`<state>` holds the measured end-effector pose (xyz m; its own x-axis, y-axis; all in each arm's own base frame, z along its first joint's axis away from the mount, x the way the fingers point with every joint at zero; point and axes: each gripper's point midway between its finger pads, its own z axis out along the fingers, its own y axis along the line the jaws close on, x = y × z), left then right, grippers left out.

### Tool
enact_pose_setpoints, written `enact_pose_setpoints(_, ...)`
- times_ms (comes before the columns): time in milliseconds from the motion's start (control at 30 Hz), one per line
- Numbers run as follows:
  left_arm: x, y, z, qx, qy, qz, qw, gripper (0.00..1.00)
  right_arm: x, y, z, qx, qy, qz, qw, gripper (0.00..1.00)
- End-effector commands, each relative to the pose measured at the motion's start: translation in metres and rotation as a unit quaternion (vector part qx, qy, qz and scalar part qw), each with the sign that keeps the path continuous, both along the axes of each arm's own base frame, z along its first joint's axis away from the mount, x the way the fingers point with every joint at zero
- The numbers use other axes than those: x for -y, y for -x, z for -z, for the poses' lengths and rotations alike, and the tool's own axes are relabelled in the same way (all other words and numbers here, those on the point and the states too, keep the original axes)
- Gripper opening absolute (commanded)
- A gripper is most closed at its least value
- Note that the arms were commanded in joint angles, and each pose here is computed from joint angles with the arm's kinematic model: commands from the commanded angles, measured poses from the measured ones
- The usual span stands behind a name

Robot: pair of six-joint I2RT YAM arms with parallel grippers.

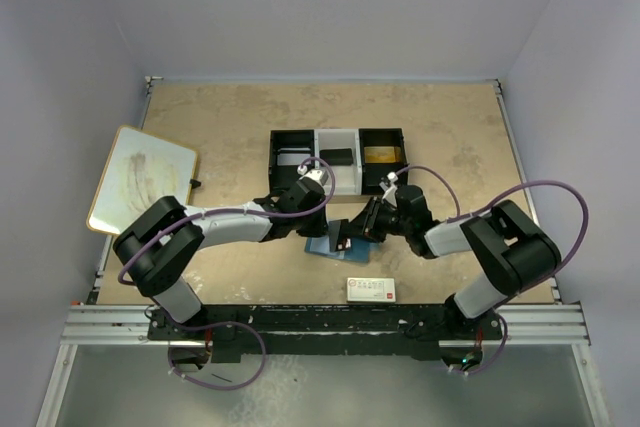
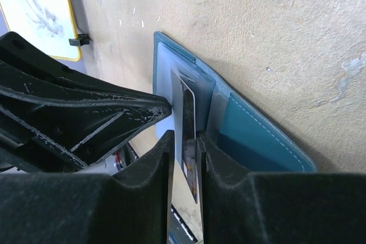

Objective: Take the credit cards out of the card holder
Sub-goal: Remove the credit card from the card holder.

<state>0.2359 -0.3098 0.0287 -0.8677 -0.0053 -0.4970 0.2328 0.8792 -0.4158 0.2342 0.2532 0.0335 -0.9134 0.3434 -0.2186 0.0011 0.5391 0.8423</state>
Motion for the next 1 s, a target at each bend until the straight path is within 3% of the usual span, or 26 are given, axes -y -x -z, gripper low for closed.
enact_pose_setpoints(0, -0.042, 0.028, 0.039, -0.051, -0.092, -0.002, 0.994, 0.0, -0.007, -0.006, -0.015, 0.024, -0.035, -0.001, 0.999, 0.25)
enact_pose_setpoints(133, -0.042, 0.027, 0.039, -0.051, -0.093, -0.003, 0.994, 0.0, -0.004, -0.002, -0.009, 0.013, -0.021, -0.002, 1.0, 0.07)
enact_pose_setpoints(233, -0.044, 0.026, 0.039, -0.048, -0.099, -0.006, 0.994, 0.0, 0.003, 0.005, -0.005, 0.001, -0.003, 0.003, 1.0, 0.01)
enact_pose_setpoints(633, -0.046, 0.016, 0.028, -0.025, -0.098, -0.026, 0.995, 0.0, 0.027, -0.009, -0.024, 0.065, 0.091, 0.019, 0.994, 0.0)
enact_pose_setpoints(867, -0.04, 0.005, 0.003, 0.008, -0.079, -0.028, 0.996, 0.02, 0.031, -0.023, -0.052, 0.159, 0.104, 0.013, 0.982, 0.0)
enact_pose_setpoints(967, -0.04, 0.001, -0.008, 0.022, -0.073, -0.033, 0.997, 0.08, 0.036, -0.031, -0.07, 0.205, 0.112, 0.024, 0.972, 0.0)
